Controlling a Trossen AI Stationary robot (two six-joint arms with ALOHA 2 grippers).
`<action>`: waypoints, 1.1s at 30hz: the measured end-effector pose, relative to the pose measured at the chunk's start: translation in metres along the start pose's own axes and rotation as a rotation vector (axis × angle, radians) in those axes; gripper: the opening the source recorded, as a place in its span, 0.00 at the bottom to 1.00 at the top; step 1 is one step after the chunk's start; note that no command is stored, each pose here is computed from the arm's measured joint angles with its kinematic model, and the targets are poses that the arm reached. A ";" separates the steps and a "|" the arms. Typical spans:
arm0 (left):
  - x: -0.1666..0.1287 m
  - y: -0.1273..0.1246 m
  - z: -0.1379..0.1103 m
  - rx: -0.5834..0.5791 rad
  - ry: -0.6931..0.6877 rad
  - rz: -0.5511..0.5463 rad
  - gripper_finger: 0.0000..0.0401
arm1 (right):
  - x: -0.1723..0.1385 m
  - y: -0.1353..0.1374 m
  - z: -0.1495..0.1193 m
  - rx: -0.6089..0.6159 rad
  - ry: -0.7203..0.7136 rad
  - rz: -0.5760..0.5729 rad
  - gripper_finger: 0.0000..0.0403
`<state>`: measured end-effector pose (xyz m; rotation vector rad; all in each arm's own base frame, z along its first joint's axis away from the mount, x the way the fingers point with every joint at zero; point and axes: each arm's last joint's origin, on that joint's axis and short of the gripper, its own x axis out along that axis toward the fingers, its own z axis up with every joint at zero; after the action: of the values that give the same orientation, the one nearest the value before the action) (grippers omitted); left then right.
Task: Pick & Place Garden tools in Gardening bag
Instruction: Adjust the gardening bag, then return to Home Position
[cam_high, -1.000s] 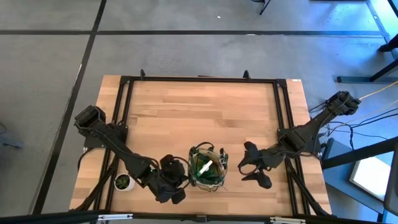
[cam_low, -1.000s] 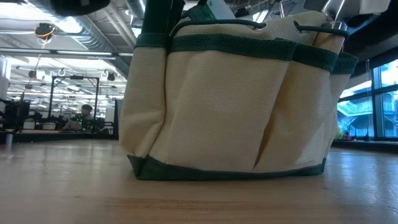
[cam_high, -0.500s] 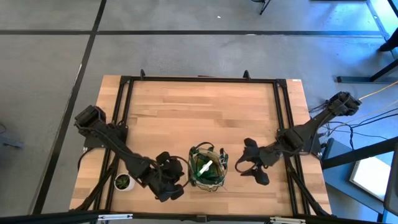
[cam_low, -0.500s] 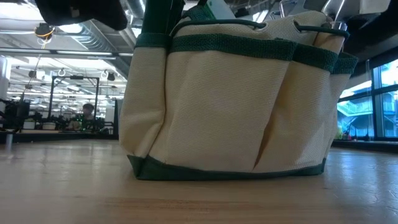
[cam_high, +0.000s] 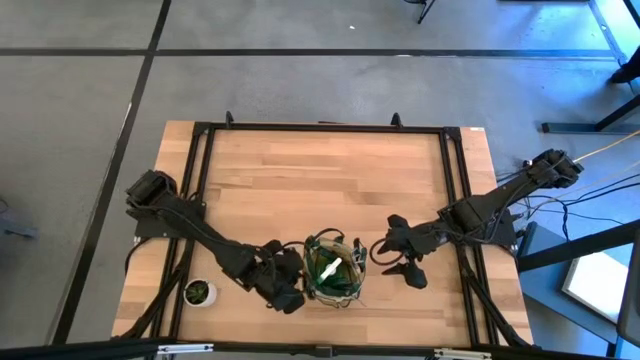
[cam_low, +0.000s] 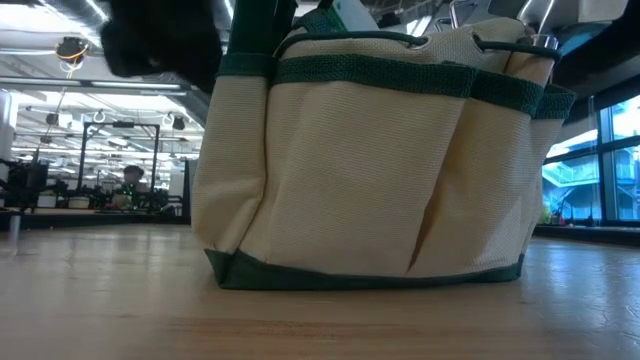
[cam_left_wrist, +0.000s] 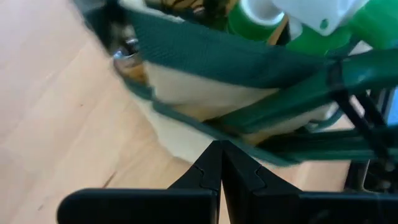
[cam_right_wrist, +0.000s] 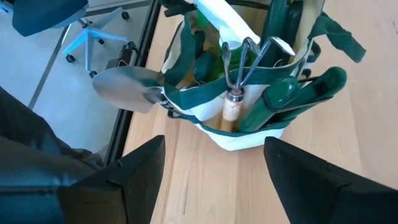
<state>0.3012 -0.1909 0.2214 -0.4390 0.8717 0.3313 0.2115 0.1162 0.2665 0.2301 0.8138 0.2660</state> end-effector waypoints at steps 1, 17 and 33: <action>0.004 0.000 0.002 0.000 0.003 -0.011 0.00 | 0.000 0.000 0.000 0.001 0.000 -0.001 0.68; 0.035 0.018 0.025 0.013 0.007 0.063 0.00 | 0.000 0.000 -0.001 0.000 0.017 0.022 0.68; -0.009 0.023 0.036 0.075 -0.011 0.003 0.00 | -0.003 0.002 -0.005 0.057 0.029 -0.014 0.68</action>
<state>0.3088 -0.1540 0.2438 -0.3663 0.8716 0.3031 0.2057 0.1179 0.2656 0.2741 0.8521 0.2341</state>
